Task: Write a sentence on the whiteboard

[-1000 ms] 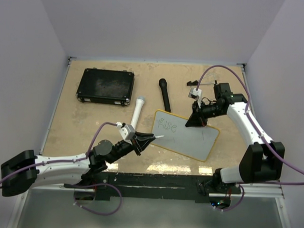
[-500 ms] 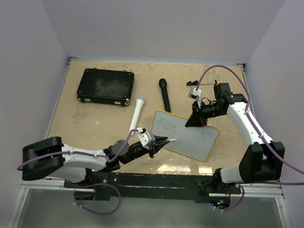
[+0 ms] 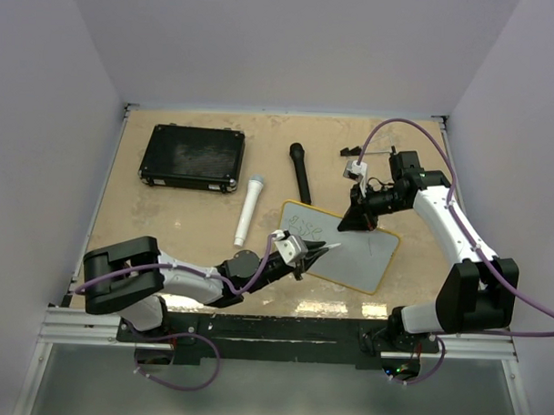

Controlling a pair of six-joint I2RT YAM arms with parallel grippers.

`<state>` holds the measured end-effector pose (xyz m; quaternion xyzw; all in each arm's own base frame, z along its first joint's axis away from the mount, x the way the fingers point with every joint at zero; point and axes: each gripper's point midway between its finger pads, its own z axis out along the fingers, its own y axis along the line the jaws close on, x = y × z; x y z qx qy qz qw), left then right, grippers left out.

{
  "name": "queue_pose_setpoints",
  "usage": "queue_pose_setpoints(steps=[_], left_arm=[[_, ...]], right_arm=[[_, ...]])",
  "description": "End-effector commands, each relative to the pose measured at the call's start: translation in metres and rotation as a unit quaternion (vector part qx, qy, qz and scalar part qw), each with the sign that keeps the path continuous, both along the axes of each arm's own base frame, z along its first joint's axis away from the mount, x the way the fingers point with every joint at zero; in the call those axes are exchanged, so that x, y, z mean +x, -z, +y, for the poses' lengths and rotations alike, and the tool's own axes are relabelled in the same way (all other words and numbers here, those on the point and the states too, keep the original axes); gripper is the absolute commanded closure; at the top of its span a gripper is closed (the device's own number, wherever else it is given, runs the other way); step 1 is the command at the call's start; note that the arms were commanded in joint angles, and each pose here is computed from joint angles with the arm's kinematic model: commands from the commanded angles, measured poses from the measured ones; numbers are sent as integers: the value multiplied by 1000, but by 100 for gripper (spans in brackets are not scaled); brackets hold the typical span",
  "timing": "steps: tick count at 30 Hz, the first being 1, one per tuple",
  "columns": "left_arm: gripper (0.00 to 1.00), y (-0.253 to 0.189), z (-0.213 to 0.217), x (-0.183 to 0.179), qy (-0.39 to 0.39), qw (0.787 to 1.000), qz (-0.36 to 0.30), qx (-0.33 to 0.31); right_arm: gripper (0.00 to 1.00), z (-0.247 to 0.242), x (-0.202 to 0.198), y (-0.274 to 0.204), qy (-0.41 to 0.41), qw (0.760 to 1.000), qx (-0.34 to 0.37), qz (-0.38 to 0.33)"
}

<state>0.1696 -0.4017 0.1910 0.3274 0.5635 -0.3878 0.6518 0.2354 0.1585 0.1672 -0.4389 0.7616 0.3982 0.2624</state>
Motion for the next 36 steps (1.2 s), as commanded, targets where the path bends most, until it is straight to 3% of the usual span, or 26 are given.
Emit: queue_pose_setpoints(steps=[1, 19, 36], left_arm=[[100, -37, -11, 6, -10, 998, -27, -55], [100, -23, -16, 23, -49, 998, -28, -23], [100, -17, 6, 28, -87, 996, -18, -17]], right_arm=[[100, 6, 2, -11, -20, 999, 26, -42], [100, 6, 2, -12, -21, 998, 28, -43], [100, 5, 1, -11, -20, 999, 27, -43]])
